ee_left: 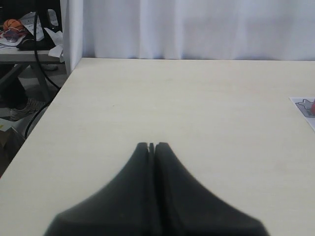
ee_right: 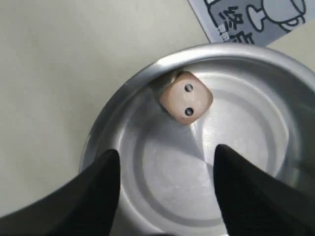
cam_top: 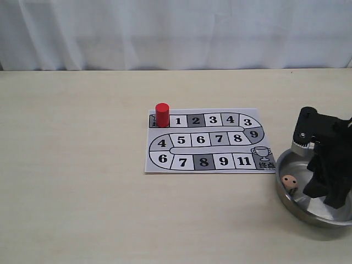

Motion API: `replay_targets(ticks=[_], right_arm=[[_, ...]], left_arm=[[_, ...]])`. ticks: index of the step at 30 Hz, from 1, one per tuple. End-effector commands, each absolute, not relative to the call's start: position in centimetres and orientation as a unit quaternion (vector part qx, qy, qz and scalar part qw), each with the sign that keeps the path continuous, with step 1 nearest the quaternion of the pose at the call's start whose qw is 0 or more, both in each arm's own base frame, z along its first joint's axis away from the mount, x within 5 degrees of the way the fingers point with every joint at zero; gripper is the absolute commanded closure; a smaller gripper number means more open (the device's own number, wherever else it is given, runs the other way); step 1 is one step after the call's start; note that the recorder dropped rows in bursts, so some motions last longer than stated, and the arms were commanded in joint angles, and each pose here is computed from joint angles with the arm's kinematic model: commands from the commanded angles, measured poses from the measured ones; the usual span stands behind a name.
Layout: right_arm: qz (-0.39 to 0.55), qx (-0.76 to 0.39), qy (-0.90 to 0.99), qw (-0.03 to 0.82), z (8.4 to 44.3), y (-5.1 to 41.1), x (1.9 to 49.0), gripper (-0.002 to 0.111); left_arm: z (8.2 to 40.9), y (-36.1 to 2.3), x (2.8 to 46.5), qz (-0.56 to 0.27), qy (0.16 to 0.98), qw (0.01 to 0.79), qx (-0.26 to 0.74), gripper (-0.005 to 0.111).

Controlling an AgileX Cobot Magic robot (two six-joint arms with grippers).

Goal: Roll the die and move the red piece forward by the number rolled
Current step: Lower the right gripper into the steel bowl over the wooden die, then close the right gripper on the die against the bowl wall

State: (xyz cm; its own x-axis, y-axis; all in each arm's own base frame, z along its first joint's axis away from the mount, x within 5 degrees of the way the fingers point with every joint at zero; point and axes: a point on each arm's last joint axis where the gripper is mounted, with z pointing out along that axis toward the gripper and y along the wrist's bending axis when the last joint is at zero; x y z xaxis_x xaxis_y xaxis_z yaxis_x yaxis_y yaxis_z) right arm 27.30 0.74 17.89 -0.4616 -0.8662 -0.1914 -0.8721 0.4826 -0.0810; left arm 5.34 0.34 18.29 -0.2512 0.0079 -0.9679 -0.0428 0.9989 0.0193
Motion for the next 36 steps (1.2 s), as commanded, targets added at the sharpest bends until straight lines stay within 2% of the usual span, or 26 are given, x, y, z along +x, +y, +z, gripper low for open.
replay_targets(ticks=[1,16,21,26,36], right_arm=[[0.000,-0.519,0.847,0.118,16.8,0.6,28.4,0.054],[-0.010,-0.527,0.842,0.115,14.1,0.4,29.7,0.054],[-0.010,-0.529,0.841,0.115,14.0,0.6,29.7,0.054],[-0.028,-0.557,0.818,0.140,14.1,2.8,30.2,0.054],[-0.019,-0.556,0.821,0.124,13.0,2.8,30.2,0.054]], left_arm=[[18.3,0.3,5.4,0.019,0.787,0.616,-0.013,0.107],[18.3,0.3,5.4,0.018,0.787,0.616,-0.013,0.107],[18.3,0.3,5.4,0.018,0.787,0.616,-0.013,0.107],[18.3,0.3,5.4,0.018,0.787,0.616,-0.013,0.107],[18.3,0.3,5.4,0.019,0.787,0.616,-0.013,0.107]])
